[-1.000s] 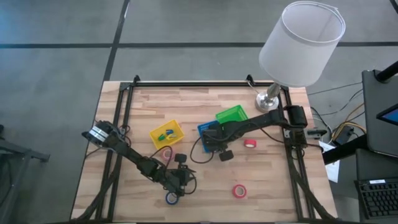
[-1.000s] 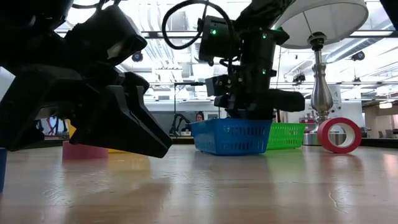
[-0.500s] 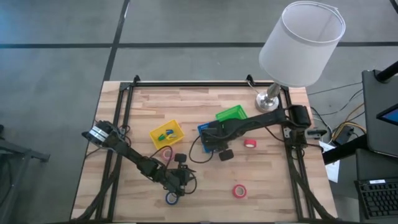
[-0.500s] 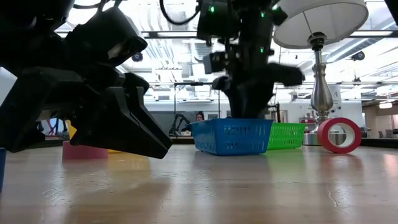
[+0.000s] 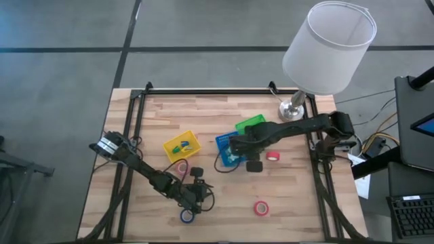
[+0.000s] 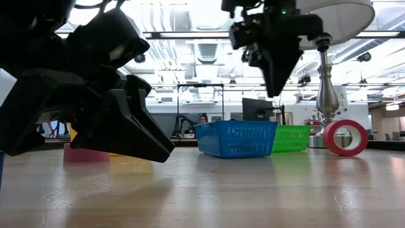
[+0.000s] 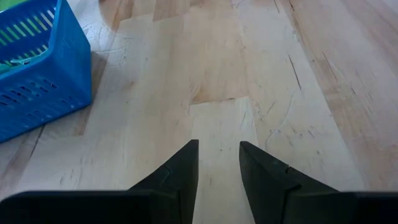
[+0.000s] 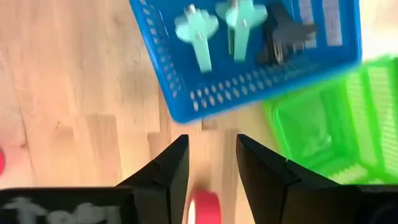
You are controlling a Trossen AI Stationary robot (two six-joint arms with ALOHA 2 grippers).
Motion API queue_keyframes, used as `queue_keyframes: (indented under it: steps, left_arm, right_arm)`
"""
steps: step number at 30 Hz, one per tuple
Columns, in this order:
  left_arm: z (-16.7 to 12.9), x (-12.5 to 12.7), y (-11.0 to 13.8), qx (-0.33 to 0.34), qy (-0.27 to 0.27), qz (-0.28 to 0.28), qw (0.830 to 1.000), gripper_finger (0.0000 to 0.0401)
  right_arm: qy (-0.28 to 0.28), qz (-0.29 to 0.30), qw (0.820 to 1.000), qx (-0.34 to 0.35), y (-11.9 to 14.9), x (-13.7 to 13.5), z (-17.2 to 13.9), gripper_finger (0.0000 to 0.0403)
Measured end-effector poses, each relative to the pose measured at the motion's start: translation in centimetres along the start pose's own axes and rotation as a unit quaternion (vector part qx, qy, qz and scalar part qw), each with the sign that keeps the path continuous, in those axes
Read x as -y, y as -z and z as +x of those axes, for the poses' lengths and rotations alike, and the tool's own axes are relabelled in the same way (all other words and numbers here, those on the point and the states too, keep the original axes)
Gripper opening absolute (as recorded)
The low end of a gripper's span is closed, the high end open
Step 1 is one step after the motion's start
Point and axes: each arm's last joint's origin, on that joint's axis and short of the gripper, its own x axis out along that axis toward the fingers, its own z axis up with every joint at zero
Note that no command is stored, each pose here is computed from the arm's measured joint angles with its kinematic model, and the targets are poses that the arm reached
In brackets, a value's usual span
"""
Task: Pick and place Stapler, Stapler remover, tape
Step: Put the top orange tape into the green bin
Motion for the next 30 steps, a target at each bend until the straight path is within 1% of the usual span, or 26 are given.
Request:
queue_keyframes:
  steps: [3,6,15,20,23,27,30]
  left_arm:
    - [0.0,0.0,0.0,-0.001,0.000,-0.001,1.000,0.0119]
    - [0.0,0.0,0.0,-0.001,0.000,-0.005,1.000,0.0119]
    - [0.0,-0.1,0.0,0.000,-0.001,-0.015,1.000,0.0119]
    - [0.2,-0.3,-0.1,-0.001,-0.005,-0.017,1.000,0.0119]
    - [0.2,-0.4,-0.1,-0.001,-0.006,-0.018,1.000,0.0119]
    - [0.3,-0.5,-0.1,0.000,-0.007,-0.019,1.000,0.0119]
    - [0.3,-0.5,-0.2,0.000,-0.007,-0.018,1.000,0.0119]
  right_arm:
    - [0.002,0.014,1.000,-0.018,1.5,0.0,-0.1,0.0131]
    - [0.005,0.041,0.998,-0.041,3.0,0.1,0.2,0.0141]
    - [0.020,0.080,0.991,-0.110,7.1,0.4,2.8,0.0191]
    - [0.027,0.076,0.987,-0.142,8.6,0.4,4.8,0.0212]
    - [0.029,0.070,0.986,-0.147,9.1,0.4,6.0,0.0219]
    - [0.024,0.050,0.989,-0.135,9.4,0.3,7.0,0.0220]
    - [0.024,0.047,0.989,-0.137,9.6,0.3,7.2,0.0209]
